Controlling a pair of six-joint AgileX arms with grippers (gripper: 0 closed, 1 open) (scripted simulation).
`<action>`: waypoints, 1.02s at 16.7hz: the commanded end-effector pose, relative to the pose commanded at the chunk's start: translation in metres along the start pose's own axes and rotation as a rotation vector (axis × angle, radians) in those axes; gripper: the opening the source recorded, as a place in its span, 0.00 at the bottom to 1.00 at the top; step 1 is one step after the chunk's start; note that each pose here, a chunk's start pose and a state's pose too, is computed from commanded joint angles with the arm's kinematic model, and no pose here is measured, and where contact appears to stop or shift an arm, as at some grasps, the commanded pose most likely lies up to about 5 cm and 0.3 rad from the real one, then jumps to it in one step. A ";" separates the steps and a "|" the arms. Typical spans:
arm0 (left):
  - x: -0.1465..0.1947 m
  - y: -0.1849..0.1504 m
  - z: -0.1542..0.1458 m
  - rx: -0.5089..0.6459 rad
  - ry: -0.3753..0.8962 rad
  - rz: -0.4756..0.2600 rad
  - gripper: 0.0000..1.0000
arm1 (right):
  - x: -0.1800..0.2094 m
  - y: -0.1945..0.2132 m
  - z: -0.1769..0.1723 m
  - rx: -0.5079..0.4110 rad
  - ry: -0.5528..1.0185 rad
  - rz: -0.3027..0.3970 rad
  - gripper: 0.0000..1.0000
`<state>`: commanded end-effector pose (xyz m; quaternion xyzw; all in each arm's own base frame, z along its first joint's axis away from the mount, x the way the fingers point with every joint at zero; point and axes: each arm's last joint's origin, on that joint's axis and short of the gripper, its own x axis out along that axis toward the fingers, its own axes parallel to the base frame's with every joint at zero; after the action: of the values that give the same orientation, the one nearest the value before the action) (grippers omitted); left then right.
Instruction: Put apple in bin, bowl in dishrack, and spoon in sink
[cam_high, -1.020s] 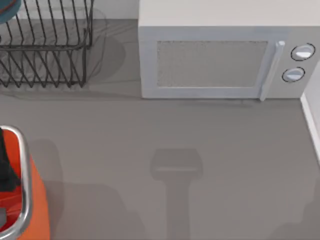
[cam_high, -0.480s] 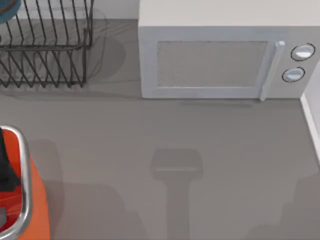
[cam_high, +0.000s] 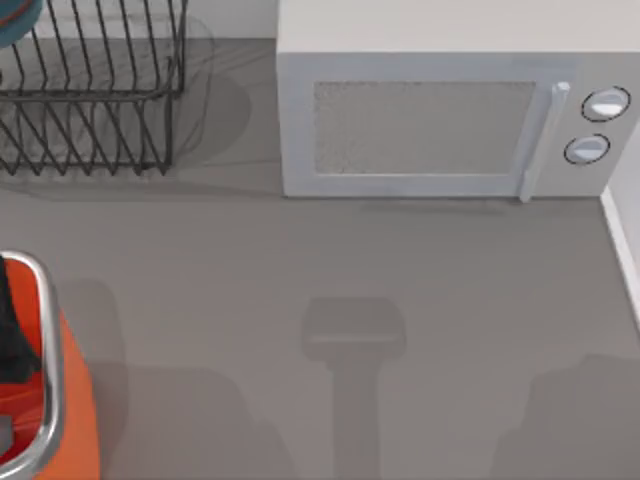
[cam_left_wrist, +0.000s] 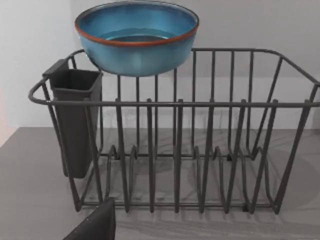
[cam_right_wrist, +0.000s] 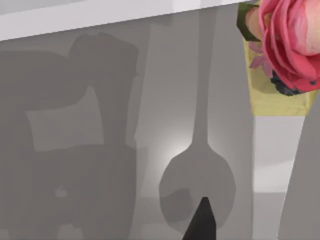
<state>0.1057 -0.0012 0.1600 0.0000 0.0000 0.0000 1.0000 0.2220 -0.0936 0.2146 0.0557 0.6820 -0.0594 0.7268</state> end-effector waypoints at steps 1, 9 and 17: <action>0.000 0.000 0.000 0.000 0.000 0.000 1.00 | 0.000 0.000 0.000 0.000 0.000 0.000 0.00; 0.000 0.000 0.000 0.000 0.000 0.000 1.00 | -0.007 -0.002 0.047 0.001 0.058 0.009 0.00; 0.000 0.000 0.000 0.000 0.000 0.000 1.00 | -0.013 0.013 0.187 -0.005 0.093 -0.001 0.00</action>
<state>0.1057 -0.0012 0.1600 0.0000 0.0000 0.0000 1.0000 0.4078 -0.1106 0.2393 0.0561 0.7153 -0.0553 0.6944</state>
